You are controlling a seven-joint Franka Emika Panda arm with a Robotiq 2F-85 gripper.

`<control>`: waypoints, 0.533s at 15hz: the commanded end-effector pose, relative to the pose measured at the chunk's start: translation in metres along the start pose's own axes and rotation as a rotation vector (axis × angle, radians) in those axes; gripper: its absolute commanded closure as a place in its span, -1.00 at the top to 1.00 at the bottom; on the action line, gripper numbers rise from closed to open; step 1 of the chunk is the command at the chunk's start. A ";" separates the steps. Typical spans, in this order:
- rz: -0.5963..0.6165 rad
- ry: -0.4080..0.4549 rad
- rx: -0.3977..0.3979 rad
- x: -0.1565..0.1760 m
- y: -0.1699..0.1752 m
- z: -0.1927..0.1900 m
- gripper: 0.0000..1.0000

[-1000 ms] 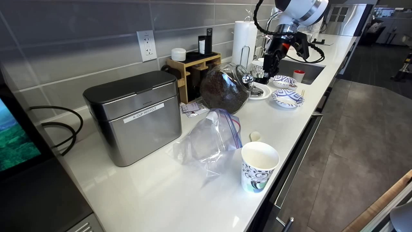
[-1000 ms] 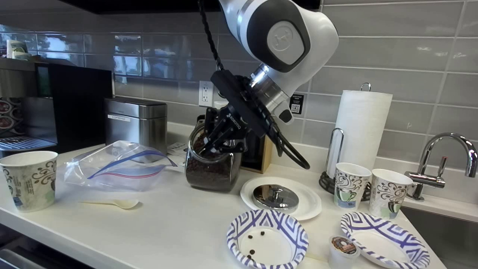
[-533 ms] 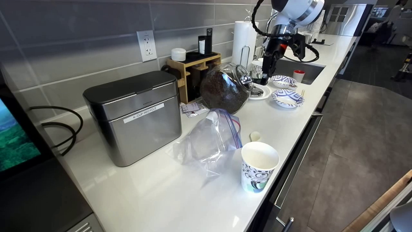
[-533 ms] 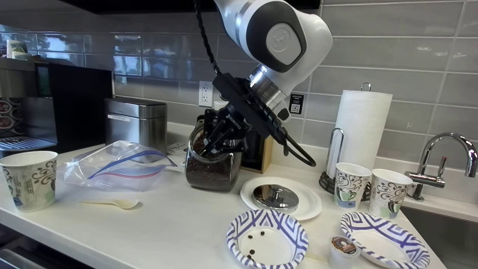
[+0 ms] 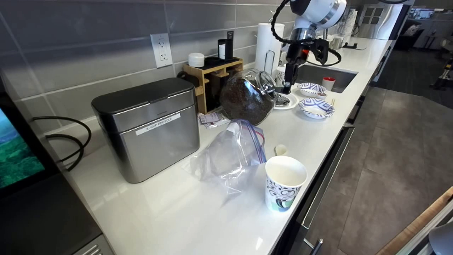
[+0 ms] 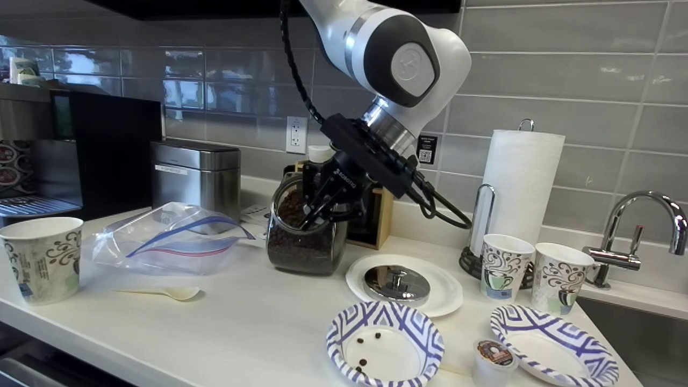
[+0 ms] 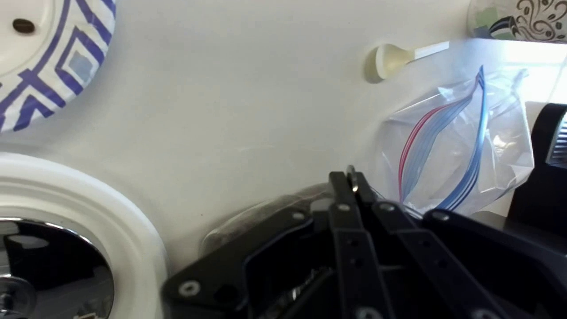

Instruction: Scoop up the contents in the jug and put them in the bowl

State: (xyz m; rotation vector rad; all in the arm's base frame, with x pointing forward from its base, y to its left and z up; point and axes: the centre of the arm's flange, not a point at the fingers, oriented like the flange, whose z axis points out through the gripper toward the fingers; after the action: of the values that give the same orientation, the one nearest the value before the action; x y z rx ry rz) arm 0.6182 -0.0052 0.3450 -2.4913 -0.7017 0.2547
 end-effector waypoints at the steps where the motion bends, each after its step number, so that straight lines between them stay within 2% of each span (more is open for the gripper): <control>1: -0.050 -0.046 -0.002 0.020 0.000 -0.006 -0.98; 8: -0.034 -0.159 -0.035 0.042 -0.009 0.005 -0.98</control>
State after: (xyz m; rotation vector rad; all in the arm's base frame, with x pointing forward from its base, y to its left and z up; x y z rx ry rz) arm 0.6334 0.0162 0.3473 -2.4806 -0.7980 0.3473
